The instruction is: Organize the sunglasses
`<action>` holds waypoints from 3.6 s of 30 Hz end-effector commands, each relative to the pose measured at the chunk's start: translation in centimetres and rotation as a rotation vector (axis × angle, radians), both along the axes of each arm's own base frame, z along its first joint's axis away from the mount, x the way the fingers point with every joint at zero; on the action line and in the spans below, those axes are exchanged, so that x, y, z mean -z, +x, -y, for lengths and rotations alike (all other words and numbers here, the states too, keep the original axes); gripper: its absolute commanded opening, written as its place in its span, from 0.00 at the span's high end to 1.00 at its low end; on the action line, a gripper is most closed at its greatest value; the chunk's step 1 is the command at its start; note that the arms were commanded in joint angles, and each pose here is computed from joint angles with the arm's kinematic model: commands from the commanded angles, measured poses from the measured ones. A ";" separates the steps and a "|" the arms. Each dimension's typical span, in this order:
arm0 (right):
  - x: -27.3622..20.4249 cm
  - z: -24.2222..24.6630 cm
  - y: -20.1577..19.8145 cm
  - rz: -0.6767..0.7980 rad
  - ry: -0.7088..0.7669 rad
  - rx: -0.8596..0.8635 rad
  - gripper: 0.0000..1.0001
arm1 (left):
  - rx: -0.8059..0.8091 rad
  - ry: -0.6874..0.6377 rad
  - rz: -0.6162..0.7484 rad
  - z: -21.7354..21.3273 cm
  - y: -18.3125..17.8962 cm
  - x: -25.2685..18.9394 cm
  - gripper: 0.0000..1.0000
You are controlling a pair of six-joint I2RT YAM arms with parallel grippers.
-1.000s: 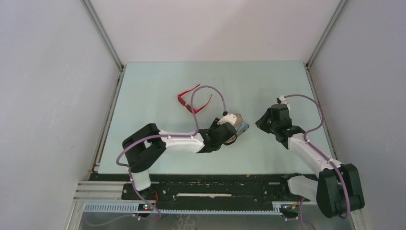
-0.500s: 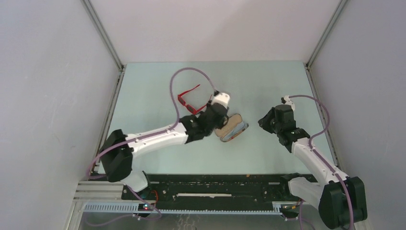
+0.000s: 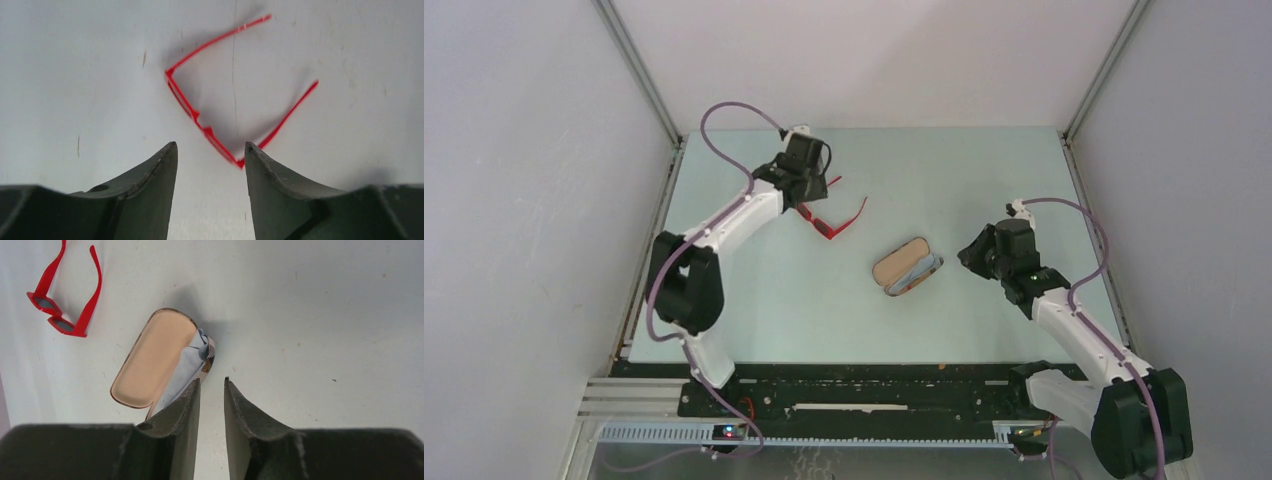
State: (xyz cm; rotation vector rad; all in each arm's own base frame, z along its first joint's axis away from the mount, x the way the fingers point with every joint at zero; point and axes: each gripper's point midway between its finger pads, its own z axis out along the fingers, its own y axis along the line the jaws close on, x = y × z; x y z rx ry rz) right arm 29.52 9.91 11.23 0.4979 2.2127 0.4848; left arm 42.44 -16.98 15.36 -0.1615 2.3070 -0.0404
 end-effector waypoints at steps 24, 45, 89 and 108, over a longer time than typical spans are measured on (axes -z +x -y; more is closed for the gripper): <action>-5.0 -10.4 -1.9 0.064 0.005 -0.325 0.67 | 0.353 -0.191 -0.177 1.1 14.5 6.9 0.40; -1.2 -23.9 3.9 -0.106 -0.029 -0.533 0.66 | 0.175 -0.281 -0.307 -1.7 1.9 10.3 0.45; 7.3 -23.1 9.3 -0.316 -0.275 -0.284 0.81 | -0.050 -0.376 -0.289 -0.7 -3.7 10.6 0.54; 7.3 -25.1 7.2 -0.291 -0.236 -0.534 1.00 | 0.010 -0.400 -0.335 0.9 -3.6 11.9 0.63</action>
